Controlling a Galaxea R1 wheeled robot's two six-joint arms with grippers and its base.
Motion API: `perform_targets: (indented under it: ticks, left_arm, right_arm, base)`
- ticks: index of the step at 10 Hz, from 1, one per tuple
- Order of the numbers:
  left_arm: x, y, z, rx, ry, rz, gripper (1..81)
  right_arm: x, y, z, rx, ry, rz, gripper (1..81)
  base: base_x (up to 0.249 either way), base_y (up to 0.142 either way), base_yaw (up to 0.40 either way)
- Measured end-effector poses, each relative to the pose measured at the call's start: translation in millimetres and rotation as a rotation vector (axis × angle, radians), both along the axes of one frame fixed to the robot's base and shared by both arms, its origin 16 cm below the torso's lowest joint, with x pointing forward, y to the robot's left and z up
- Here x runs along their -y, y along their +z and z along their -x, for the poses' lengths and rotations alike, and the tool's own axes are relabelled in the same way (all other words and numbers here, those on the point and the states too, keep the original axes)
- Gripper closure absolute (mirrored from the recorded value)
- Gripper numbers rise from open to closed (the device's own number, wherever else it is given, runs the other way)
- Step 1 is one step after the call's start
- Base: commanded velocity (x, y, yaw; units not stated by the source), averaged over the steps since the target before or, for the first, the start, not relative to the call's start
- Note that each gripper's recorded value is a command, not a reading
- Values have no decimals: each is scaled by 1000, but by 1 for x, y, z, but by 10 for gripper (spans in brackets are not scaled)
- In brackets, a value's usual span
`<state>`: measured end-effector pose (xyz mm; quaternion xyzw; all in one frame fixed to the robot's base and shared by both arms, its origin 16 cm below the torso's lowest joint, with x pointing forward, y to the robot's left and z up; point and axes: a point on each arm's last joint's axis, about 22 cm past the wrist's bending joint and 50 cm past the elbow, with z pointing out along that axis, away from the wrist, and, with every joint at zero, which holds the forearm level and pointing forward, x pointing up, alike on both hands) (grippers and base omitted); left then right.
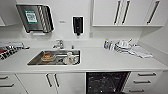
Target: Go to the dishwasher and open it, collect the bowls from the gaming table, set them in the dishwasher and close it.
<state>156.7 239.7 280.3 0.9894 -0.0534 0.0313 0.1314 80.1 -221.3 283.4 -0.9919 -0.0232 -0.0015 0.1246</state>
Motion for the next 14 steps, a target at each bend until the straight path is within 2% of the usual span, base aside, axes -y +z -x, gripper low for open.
perform_targets:
  ticks: [2,5,11,12,14]
  left_arm:
    - [21,-1,-2,9,-1,14,10]
    - [9,3,-3,8,-2,-5,10]
    - [14,39,40,-51,-6,1,10]
    - [14,44,36,-38,-6,1,10]
    - [14,58,22,11,-6,1,10]
  right_arm:
    - [-1,0,3,-5,-2,-1,10]
    - [-11,5,3,-4,-3,-13,10]
    - [-17,47,48,-67,-12,-19,10]
    - [-17,51,44,-53,-11,-20,10]
    - [-17,61,30,-4,-12,-20,10]
  base:
    - [0,0,0]
    - [0,0,0]
    - [0,0,0]
    - [0,0,0]
    - [0,0,0]
